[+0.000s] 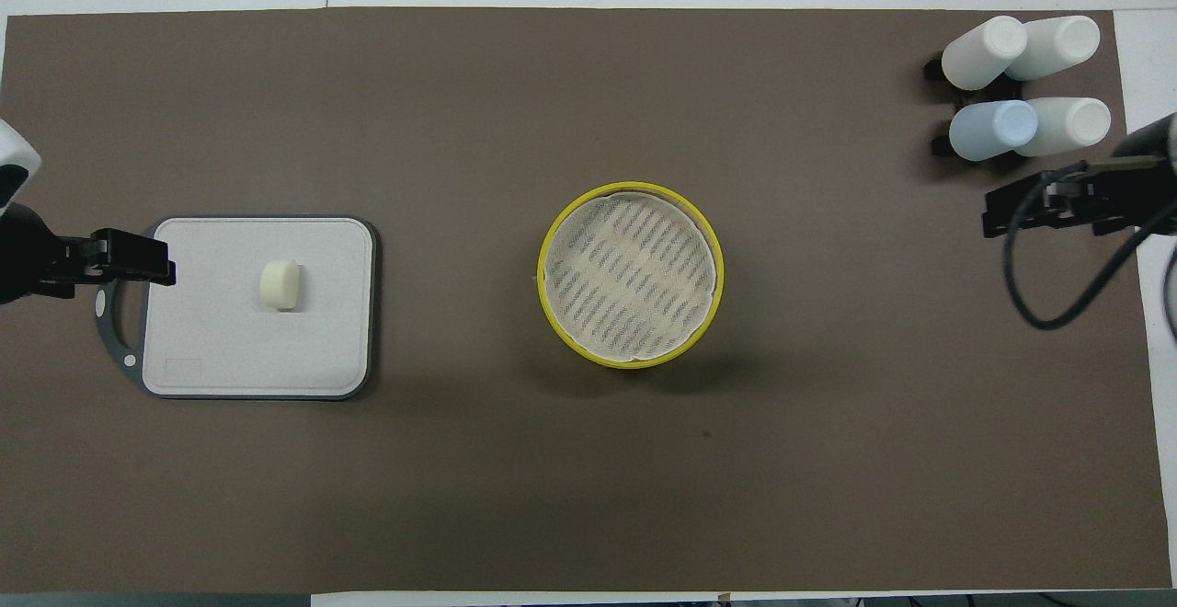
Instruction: Place bun in steamer
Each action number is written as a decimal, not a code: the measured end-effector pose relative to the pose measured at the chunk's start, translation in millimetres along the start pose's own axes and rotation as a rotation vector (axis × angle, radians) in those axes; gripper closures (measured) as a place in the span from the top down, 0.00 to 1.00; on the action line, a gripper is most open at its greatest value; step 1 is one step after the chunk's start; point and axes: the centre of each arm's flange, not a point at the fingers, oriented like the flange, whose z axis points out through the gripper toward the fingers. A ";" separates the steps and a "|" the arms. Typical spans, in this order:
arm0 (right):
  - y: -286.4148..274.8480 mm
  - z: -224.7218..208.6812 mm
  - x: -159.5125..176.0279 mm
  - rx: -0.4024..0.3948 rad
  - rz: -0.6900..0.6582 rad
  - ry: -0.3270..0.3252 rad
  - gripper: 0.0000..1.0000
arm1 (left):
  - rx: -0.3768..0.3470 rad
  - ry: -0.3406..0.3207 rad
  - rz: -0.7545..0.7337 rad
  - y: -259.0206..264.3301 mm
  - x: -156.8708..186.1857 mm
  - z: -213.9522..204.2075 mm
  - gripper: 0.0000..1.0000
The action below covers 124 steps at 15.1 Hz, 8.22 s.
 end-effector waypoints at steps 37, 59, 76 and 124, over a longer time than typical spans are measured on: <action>-209.0 179.6 -64.1 0.110 -0.066 0.128 0.10 | -0.046 -0.034 0.110 23.1 58.8 39.3 0.26; 262.0 50.7 71.0 0.053 -0.333 -0.134 0.09 | -0.116 0.077 -0.138 408.5 -41.9 156.5 0.29; 83.5 60.3 29.4 0.029 -0.241 -0.025 0.09 | 0.011 0.092 -0.182 296.8 13.2 68.7 1.00; -233.4 181.0 -26.3 0.030 0.027 0.044 0.09 | -0.025 -0.022 0.021 21.5 17.0 -84.9 1.00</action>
